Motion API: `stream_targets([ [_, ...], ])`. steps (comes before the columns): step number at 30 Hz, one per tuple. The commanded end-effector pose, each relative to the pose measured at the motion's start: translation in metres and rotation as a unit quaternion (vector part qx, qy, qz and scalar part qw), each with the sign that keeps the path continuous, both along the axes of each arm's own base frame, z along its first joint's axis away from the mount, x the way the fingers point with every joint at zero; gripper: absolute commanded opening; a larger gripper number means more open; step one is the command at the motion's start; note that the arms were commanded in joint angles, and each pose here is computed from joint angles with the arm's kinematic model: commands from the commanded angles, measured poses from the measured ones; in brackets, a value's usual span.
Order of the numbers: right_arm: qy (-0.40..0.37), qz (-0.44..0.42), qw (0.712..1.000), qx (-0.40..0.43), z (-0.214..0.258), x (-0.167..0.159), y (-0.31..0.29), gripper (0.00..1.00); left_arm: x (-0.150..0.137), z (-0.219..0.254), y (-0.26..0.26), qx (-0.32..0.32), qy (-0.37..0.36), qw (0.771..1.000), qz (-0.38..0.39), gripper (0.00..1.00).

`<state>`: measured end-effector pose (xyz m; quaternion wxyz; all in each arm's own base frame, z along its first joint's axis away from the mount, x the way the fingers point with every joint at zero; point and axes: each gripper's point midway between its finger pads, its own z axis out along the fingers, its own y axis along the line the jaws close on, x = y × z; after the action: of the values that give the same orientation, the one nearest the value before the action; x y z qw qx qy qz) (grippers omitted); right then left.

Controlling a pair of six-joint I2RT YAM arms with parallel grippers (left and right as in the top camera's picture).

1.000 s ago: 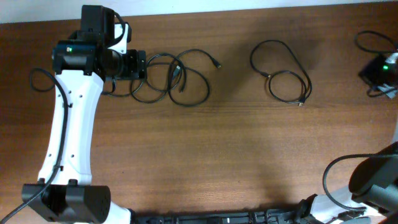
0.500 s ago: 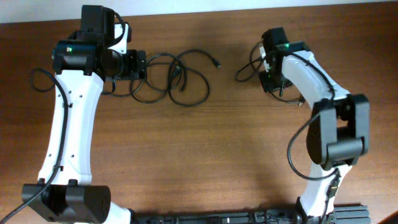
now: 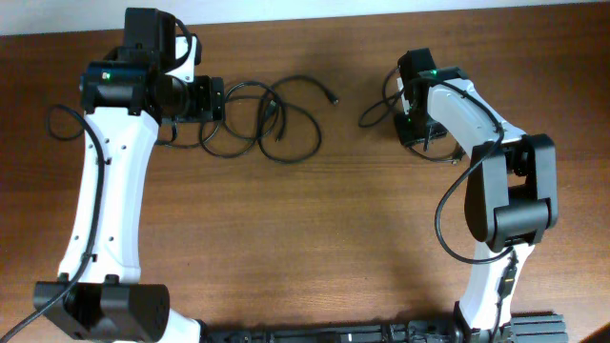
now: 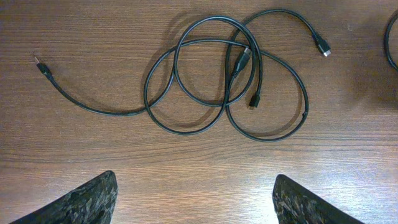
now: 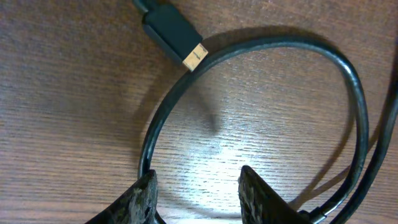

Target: Untangle cables

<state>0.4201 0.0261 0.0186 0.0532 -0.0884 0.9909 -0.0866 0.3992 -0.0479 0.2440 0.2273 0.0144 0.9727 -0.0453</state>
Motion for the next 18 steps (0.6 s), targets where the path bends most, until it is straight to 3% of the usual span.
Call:
stream_targets([
  [1,-0.012,-0.001,1.0,0.009,0.012,0.007,0.005,0.4,-0.002,0.011,0.003,-0.002,-0.014,1.0,0.009,0.8],
  [6,-0.052,0.004,0.999,0.015,0.046,0.024,0.011,0.41,-0.002,0.011,0.003,-0.002,-0.014,1.0,0.009,0.8],
  [10,-0.024,0.017,1.0,0.011,0.033,0.008,0.02,0.46,-0.002,0.011,0.003,-0.002,-0.014,1.0,0.009,0.8],
  [18,0.007,0.016,1.0,-0.02,-0.004,-0.014,0.009,0.46,-0.002,0.01,0.003,-0.002,-0.012,1.0,0.009,0.8],
])
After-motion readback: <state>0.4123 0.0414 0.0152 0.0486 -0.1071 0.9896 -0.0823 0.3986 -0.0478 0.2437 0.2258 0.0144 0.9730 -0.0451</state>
